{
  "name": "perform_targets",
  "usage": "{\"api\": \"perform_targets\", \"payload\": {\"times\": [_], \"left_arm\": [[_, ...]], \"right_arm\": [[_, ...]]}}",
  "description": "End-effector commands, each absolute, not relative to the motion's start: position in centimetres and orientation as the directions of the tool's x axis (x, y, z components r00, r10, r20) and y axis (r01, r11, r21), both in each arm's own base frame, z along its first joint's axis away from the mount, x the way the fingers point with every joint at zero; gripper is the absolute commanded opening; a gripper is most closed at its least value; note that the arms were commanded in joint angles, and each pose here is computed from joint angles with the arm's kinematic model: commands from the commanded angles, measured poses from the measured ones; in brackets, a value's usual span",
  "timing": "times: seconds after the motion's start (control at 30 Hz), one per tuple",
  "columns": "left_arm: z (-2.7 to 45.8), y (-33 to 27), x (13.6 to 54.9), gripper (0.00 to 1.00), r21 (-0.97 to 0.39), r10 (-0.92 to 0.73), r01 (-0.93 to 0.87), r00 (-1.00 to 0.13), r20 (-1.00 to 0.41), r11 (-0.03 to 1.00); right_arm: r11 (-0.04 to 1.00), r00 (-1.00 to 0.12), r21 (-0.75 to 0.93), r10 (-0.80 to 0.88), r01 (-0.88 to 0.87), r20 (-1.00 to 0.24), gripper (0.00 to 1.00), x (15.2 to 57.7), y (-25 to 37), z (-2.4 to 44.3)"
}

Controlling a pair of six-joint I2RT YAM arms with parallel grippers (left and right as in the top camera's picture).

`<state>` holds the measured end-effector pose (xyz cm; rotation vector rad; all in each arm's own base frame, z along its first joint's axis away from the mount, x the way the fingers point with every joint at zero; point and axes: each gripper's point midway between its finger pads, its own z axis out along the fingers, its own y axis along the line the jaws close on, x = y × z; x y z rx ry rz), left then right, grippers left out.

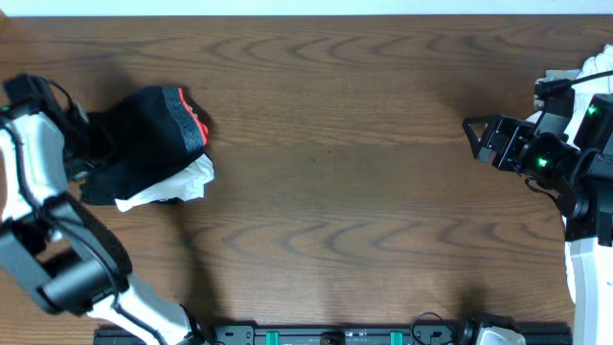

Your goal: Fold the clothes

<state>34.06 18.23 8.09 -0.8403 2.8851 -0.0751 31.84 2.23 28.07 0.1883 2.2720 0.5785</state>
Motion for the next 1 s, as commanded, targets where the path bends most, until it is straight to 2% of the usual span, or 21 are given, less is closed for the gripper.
{"api": "perform_targets", "payload": {"times": [0.0,0.13,0.17,0.2,0.3,0.43,0.5,0.6,0.67,0.73,0.83,0.97], "left_arm": [[8.4,18.7,33.8,0.07,-0.056,-0.555,-0.553,-0.823,-0.120,0.831],[10.3,18.7,33.9,0.10,-0.062,-0.569,-0.567,-0.809,-0.146,0.822],[11.4,18.5,34.1,0.17,-0.076,-0.572,-0.568,-0.804,-0.160,0.820],[12.9,18.1,34.4,0.28,-0.100,-0.567,-0.559,-0.804,-0.180,0.823],[18.2,16.7,34.6,0.38,-0.139,-0.541,-0.523,-0.802,-0.253,0.841],[26.4,13.0,33.5,0.42,-0.124,-0.404,-0.389,-0.820,-0.406,0.913],[29.8,9.6,32.7,0.45,-0.129,-0.283,-0.252,-0.823,-0.492,0.959],[33.2,5.9,30.4,0.50,-0.115,-0.189,-0.150,-0.798,-0.572,0.982],[35.0,3.9,28.5,0.57,-0.108,-0.144,-0.098,-0.777,-0.613,0.989],[36.3,2.6,26.4,0.98,-0.102,-0.116,-0.066,-0.757,-0.643,0.993],[37.7,1.9,23.9,0.98,-0.093,-0.102,-0.051,-0.723,-0.683,0.994],[39.1,1.5,21.9,0.98,-0.083,-0.092,-0.046,-0.677,-0.730,0.995]], "right_arm": [[0.880,-0.687,0.474,0.323,-0.035,-0.651,0.83,31.8,2.0,28.4],[0.880,-0.684,0.473,0.322,-0.038,-0.654,0.82,31.9,2.0,28.5],[0.881,-0.679,0.471,0.321,-0.041,-0.660,0.83,32.0,2.0,28.6],[0.882,-0.673,0.469,0.319,-0.047,-0.668,0.83,32.2,2.0,28.8],[0.877,-0.629,0.463,0.289,-0.129,-0.722,0.84,32.9,2.6,30.3],[0.827,-0.507,0.435,0.219,-0.357,-0.834,0.84,33.5,4.8,34.5],[0.792,-0.437,0.405,0.197,-0.457,-0.878,0.86,33.4,5.9,36.7],[0.763,-0.429,0.423,0.213,-0.488,-0.878,0.89,32.9,7.0,37.8],[0.745,-0.469,0.451,0.210,-0.491,-0.858,0.95,32.2,8.1,37.2],[0.734,-0.513,0.475,0.201,-0.485,-0.835,0.99,31.7,9.0,36.4],[0.762,-0.538,0.468,0.189,-0.448,-0.822,0.99,31.7,9.3,35.3],[0.818,-0.504,0.364,0.107,-0.445,-0.857,0.99,31.9,9.5,34.7]]}}
